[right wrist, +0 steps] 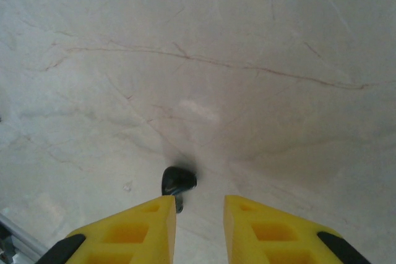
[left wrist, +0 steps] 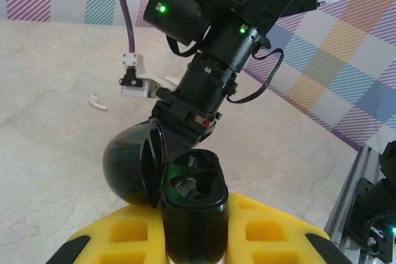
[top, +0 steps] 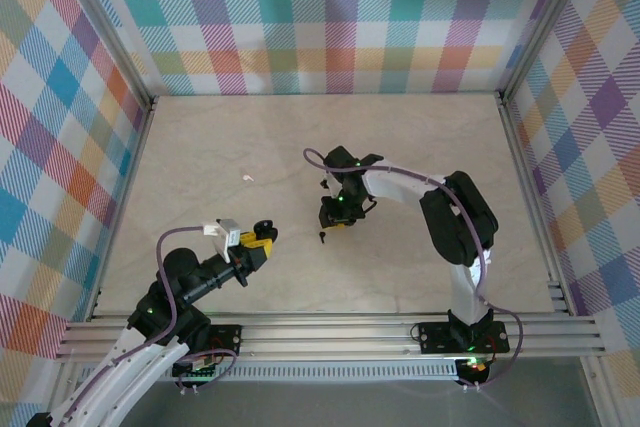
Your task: Insert the wireless bluetooth earbuds into the charging case
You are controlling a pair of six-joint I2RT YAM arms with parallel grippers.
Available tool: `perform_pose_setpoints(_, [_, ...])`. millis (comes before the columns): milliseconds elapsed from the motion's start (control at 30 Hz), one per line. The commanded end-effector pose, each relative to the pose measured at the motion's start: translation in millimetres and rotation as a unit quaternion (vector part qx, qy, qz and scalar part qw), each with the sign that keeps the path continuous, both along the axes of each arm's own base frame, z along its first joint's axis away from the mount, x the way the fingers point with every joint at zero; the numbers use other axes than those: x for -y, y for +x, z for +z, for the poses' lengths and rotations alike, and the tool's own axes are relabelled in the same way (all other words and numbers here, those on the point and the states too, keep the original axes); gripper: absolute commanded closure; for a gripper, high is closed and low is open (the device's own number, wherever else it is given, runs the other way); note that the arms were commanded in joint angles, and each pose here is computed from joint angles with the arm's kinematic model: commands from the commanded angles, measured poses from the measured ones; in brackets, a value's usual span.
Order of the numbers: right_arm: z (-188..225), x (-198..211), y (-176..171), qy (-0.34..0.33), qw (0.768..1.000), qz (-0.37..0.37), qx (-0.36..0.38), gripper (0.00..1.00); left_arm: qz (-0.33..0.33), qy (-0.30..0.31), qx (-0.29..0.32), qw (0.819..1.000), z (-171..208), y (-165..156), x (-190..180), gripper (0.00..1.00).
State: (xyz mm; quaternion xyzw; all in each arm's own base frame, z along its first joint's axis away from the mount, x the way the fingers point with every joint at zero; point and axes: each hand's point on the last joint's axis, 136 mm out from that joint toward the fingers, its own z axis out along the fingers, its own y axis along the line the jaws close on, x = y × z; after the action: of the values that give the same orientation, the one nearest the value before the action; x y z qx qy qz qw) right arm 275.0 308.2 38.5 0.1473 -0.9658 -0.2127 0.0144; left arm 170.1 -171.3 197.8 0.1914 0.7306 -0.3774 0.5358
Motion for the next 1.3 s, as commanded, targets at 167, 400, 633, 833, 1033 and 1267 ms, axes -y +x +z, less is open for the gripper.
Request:
perform_pose_setpoints(167, [-3, -7, -3, 0.026, 1.000, -0.008, -0.009, 0.66, 0.003, -0.002, -0.007, 1.000, -5, 4, 2, 1.00])
perform_pose_setpoints(400, [-7, -12, -10, 0.030, 0.999, 0.002, -0.016, 0.67, 0.007, -0.010, 0.004, 1.000, 2, 5, 1, 1.00])
perform_pose_setpoints(633, [-11, -16, -19, 0.024, 0.999, 0.021, -0.014, 0.70, 0.001, -0.012, -0.001, 1.000, 3, 3, 2, 1.00])
perform_pose_setpoints(833, [-12, -19, -23, 0.025, 0.999, 0.033, -0.006, 0.70, -0.001, -0.009, -0.006, 1.000, 0, 2, 3, 1.00])
perform_pose_setpoints(1033, [-15, -18, -23, 0.022, 0.999, 0.033, 0.000, 0.71, -0.003, -0.009, -0.008, 1.000, 2, 1, 3, 1.00])
perform_pose_setpoints(1267, [-6, -16, -20, 0.025, 0.999, 0.026, 0.021, 0.70, -0.004, -0.009, -0.011, 1.000, 2, 0, 2, 1.00])
